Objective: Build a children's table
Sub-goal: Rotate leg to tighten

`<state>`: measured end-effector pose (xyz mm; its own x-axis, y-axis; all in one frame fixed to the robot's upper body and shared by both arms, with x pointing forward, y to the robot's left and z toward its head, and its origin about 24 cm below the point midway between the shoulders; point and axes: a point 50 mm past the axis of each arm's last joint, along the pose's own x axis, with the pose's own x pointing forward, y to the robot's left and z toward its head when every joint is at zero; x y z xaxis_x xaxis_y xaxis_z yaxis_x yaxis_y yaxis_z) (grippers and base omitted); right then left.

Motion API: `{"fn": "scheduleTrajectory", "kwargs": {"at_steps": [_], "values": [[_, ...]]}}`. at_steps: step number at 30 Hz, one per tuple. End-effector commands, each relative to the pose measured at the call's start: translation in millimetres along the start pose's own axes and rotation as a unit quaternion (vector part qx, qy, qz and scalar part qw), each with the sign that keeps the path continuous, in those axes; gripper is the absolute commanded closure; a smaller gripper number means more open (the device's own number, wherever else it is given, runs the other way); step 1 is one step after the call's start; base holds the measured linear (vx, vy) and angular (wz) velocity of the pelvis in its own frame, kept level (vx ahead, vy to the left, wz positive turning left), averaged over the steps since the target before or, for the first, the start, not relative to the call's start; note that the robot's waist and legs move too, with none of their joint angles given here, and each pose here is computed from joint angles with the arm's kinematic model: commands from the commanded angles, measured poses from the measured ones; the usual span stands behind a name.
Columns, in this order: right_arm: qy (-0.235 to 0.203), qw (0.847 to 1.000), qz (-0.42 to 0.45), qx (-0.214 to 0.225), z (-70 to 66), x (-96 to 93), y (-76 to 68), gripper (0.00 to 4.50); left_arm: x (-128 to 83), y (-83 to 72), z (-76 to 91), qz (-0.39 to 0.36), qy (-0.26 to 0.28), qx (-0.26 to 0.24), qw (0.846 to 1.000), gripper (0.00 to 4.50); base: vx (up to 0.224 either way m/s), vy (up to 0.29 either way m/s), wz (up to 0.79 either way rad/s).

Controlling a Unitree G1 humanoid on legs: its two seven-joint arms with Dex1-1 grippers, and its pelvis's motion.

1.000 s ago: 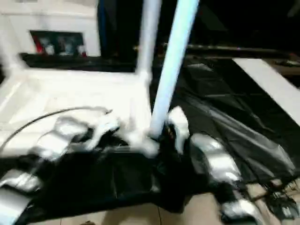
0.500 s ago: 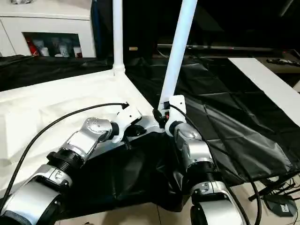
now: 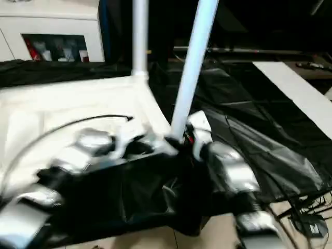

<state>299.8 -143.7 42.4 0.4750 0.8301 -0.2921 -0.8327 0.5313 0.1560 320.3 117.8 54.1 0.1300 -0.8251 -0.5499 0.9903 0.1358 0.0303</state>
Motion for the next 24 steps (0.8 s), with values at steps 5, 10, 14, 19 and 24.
{"fn": "scheduleTrajectory", "kwargs": {"at_steps": [5,10,14,19,24], "values": [[0.04,0.99,0.131,-0.042,-2.9,-14.2,24.1,1.38,-3,-13.4,-6.8,-0.069,0.008,0.006,0.998,4.5,0.0,0.0,0.0],[0.051,0.988,0.139,-0.049,-6.1,-16.5,25.1,1.54,-9,-15.1,-8.0,-0.08,0.007,0.009,0.997,4.5,0.0,0.0,0.0],[0.046,0.988,0.139,-0.046,-4.7,-14.6,25.2,1.74,-8,-15.2,-6.0,-0.079,0.005,0.011,0.997,4.5,0.0,0.0,0.0],[0.049,0.987,0.146,-0.045,-4.9,-12.4,28.3,2.21,-8,-14.9,-5.6,-0.074,0.003,0.012,0.997,4.5,0.0,0.0,0.0],[0.047,0.991,0.118,-0.041,-6.3,-6.6,23.5,2.41,-7,-11.3,-5.0,-0.045,0.0,0.006,0.999,4.5,0.0,0.0,0.0]]}}
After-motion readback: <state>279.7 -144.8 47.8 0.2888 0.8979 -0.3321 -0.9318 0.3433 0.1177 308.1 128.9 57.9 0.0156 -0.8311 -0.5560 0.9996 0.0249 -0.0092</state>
